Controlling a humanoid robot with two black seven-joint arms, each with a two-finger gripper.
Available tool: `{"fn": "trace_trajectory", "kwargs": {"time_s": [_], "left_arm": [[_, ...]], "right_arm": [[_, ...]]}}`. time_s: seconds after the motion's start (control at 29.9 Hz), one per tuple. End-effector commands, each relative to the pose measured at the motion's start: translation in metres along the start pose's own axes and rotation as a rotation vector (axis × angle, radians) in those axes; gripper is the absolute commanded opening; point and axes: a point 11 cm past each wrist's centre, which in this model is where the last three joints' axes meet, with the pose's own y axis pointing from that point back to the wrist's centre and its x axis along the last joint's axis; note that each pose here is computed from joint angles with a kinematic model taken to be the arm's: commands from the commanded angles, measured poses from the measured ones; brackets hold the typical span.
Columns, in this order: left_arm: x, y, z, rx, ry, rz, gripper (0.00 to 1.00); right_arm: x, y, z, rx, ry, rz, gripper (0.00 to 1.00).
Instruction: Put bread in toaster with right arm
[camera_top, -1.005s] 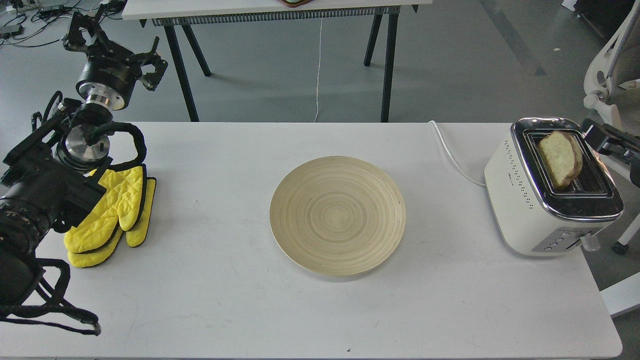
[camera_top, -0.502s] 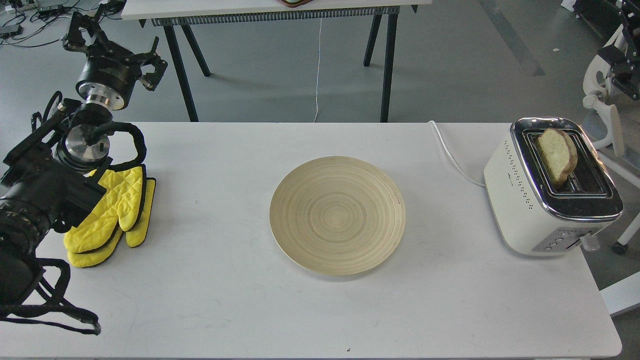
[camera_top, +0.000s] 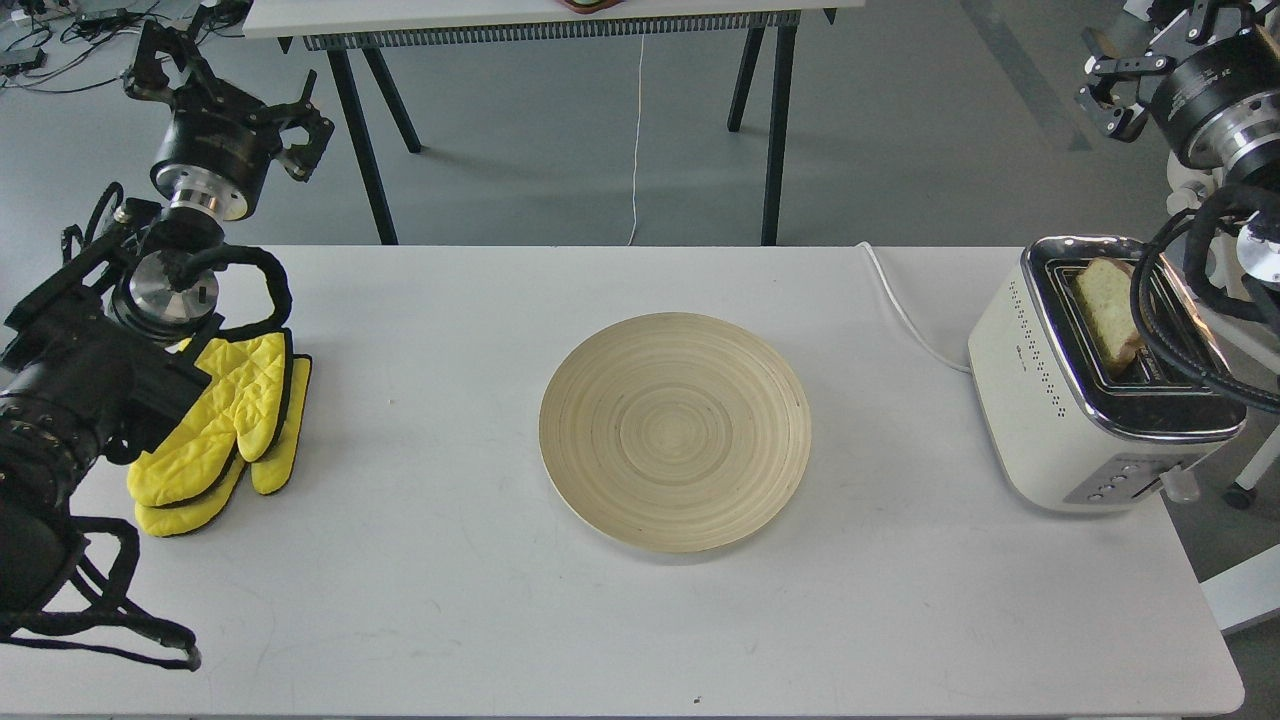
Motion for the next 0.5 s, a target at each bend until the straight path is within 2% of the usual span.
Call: {"fn": "trace_trajectory", "kwargs": {"time_s": [0.0,0.17,0.47], "left_arm": [[0.0,0.0,0.001,-0.006,0.006,0.002,1.0],[0.001,0.0,0.002,-0.004,0.0,0.003,1.0],[0.0,-0.001,0.002,-0.002,-0.002,0.0,1.0]], "right_arm": [[-0.002,-0.007,0.023,0.003,-0.115,-0.012,0.99],[-0.002,-0.011,0.05,0.005,-0.224,-0.004,1.0],[-0.006,-0.014,0.043,0.029,-0.238,-0.024,1.0]]}}
